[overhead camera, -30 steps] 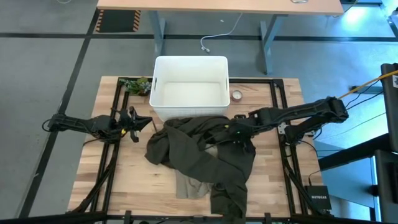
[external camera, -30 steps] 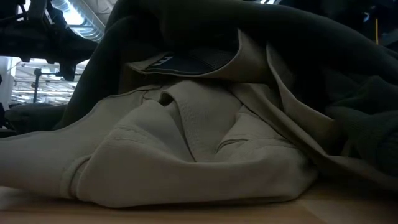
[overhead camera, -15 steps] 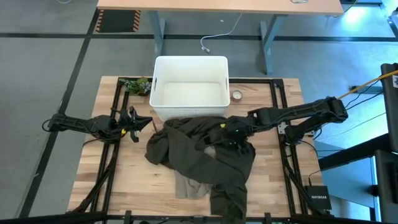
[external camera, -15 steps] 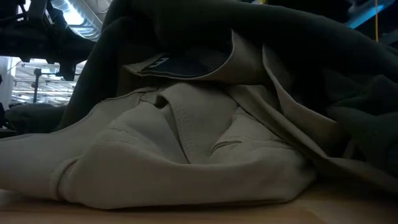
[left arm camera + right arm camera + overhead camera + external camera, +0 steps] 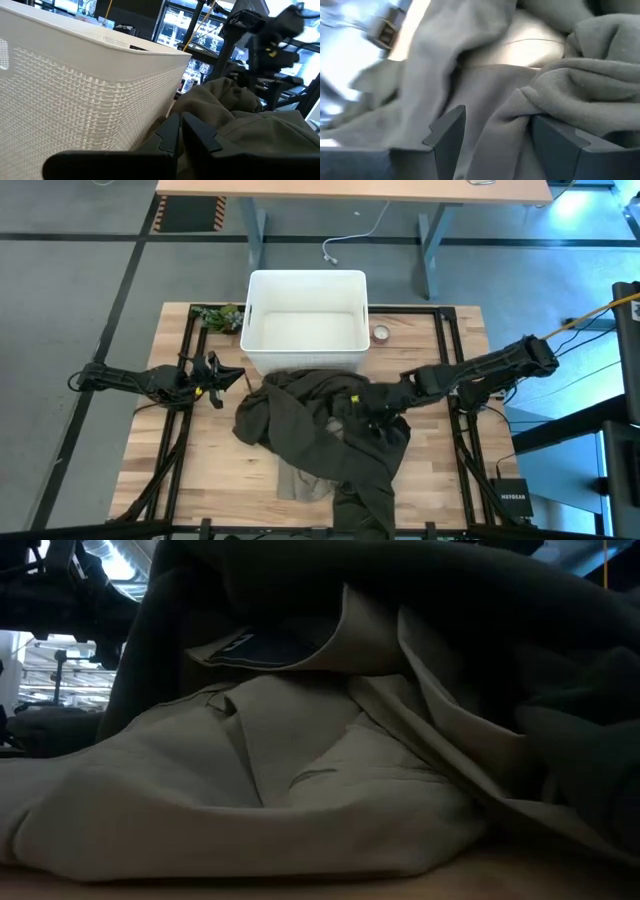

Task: Sort clothes
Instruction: Put the green jacket into the white bin

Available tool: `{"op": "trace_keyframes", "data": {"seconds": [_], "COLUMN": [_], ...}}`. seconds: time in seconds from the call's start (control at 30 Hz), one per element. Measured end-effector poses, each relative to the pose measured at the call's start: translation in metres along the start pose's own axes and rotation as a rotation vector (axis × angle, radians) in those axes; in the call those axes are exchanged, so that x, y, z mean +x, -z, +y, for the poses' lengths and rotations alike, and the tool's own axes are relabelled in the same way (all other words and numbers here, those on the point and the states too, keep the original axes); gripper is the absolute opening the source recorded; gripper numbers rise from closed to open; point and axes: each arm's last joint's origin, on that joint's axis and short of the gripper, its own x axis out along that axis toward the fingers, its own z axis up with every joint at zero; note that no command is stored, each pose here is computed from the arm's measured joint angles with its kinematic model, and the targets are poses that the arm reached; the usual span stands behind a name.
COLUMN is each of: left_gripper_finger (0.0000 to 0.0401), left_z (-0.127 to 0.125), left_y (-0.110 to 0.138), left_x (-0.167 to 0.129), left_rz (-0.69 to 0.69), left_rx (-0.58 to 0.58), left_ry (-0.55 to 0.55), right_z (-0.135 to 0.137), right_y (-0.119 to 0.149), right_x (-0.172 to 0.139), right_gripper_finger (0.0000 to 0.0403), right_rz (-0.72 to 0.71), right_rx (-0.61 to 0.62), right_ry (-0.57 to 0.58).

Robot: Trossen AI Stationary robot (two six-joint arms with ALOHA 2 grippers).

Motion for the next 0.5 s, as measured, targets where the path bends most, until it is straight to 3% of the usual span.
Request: {"op": "trace_keyframes", "data": {"seconds": [0.33,0.4,0.5], "left_gripper_finger": [0.0015,0.0015,0.0015], "left_z": [0.000,0.000,0.000], "left_y": [0.000,0.000,0.000], "left_x": [0.000,0.000,0.000], "left_rz": [-0.002,-0.003,-0.003], "left_rx": [0.015,0.015,0.020], "left_ry": [-0.007,-0.009,-0.010], "right_z": [0.016,0.019,0.019], "right_y": [0.011,0.013,0.013], "right_x": [0.054,0.059,0.058], "right_gripper_finger": [0.0217,0.0185,0.0104], "right_rz": [0.162,0.182,0.185], "right_rx": [-0.123,-0.158,-0.163], "right_ry": [0.376,0.406,0.409]}}
